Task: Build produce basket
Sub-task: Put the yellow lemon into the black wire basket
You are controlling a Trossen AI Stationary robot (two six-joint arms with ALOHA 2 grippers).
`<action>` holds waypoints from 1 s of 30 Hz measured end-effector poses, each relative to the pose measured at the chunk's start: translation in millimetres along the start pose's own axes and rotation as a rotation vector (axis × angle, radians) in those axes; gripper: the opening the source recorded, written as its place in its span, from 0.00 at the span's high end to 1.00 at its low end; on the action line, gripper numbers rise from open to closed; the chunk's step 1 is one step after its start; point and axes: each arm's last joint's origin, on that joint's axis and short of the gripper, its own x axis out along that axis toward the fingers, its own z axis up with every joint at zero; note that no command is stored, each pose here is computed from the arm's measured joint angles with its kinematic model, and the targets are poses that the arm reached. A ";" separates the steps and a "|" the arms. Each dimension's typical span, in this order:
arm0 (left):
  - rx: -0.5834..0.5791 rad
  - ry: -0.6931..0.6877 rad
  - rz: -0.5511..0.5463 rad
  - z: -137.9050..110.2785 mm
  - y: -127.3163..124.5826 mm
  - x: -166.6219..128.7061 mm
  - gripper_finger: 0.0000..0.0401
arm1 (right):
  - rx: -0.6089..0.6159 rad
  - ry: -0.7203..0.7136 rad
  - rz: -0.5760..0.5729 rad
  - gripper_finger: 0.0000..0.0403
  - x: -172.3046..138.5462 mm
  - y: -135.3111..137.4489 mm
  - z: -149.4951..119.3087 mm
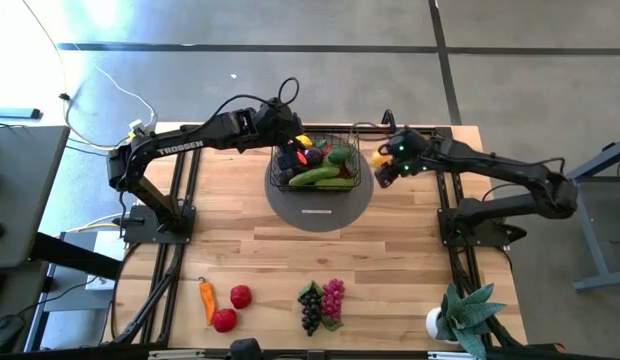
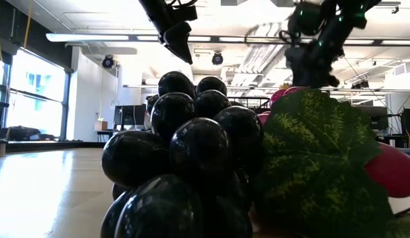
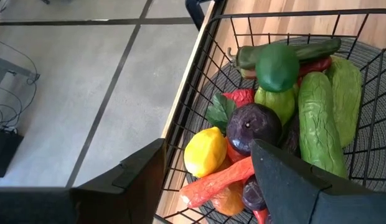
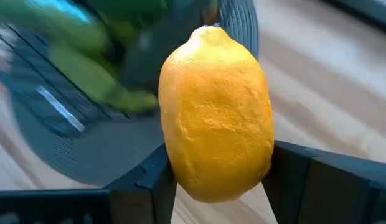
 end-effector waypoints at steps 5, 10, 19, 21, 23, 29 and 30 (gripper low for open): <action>-0.022 0.025 -0.015 -2.2 -2.4 -0.5 0.43 | -0.031 -0.139 0.055 0.55 -22.7 9.7 24.1; 0.002 0.117 -0.060 -10.1 -12.7 -3.7 0.43 | -0.092 -0.301 0.117 0.53 -37.5 20.9 46.9; 0.044 0.236 -0.135 -19.2 -34.2 -12.8 0.43 | -0.200 -0.514 0.206 0.52 -38.7 40.9 65.4; 0.050 0.252 -0.160 -20.7 -37.5 -14.5 0.43 | -0.208 -0.528 0.216 0.52 -33.7 44.8 68.0; 0.046 0.254 -0.184 -23.6 -40.3 -16.2 0.43 | -0.213 -0.534 0.226 0.52 -27.6 49.4 69.9; 0.025 0.242 -0.217 -31.9 -42.0 -27.8 0.43 | -0.195 -0.486 0.247 0.52 -7.9 60.3 68.8; 0.016 0.242 -0.216 -32.7 -41.3 -29.8 0.43 | -0.190 -0.479 0.243 0.52 -4.5 61.9 68.5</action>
